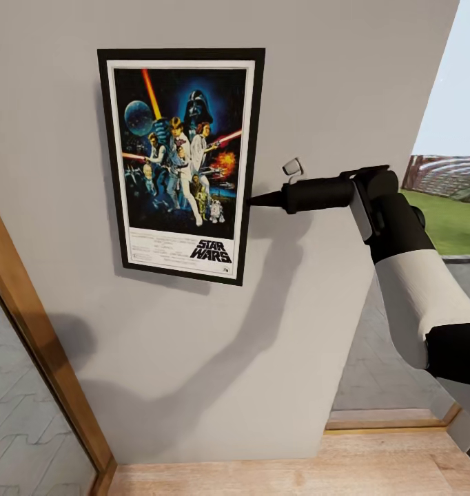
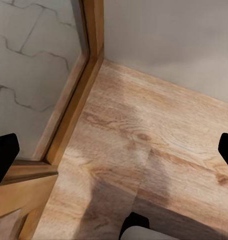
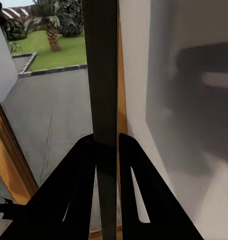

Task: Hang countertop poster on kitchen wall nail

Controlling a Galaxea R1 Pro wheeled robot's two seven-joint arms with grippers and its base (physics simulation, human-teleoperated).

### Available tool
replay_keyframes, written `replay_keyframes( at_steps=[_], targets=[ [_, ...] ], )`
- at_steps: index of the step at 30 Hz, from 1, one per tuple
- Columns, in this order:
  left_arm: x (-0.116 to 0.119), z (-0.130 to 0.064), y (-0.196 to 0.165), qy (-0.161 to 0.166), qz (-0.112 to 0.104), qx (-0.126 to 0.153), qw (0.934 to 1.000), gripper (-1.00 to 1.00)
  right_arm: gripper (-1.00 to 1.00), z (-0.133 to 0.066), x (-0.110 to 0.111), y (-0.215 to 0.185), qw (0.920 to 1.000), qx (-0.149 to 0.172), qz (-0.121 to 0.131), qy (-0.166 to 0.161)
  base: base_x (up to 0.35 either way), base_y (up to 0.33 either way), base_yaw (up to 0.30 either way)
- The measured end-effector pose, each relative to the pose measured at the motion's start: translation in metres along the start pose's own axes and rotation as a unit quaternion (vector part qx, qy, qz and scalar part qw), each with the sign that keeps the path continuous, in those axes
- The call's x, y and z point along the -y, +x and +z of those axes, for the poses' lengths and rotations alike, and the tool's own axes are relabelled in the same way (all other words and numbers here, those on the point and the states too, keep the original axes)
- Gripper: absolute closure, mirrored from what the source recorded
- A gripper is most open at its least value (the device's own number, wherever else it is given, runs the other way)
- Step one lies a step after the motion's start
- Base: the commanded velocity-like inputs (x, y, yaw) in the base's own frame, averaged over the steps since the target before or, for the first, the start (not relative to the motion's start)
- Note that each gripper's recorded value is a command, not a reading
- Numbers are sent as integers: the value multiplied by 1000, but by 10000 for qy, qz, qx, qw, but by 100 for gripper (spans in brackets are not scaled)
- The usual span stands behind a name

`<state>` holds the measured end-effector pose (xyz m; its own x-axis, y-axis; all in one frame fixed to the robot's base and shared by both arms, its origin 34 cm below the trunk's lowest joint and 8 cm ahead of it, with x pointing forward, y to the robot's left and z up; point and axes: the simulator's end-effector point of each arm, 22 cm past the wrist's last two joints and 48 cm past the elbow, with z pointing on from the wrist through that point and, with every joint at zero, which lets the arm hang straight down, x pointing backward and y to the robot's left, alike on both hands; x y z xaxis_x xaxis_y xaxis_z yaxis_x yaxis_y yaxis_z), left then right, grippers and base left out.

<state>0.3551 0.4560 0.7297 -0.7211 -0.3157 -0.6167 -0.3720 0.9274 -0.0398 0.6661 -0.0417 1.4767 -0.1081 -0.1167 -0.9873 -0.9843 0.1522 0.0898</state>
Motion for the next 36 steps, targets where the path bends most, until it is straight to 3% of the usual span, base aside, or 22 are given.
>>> replay_keyframes(
  at_steps=[36],
  targets=[
    [0, 0, 0, 0, 0, -2, 10000, -100, 100, -1, 0, 0, 10000, 6, -21, 0, -2, 4, 0]
  ],
)
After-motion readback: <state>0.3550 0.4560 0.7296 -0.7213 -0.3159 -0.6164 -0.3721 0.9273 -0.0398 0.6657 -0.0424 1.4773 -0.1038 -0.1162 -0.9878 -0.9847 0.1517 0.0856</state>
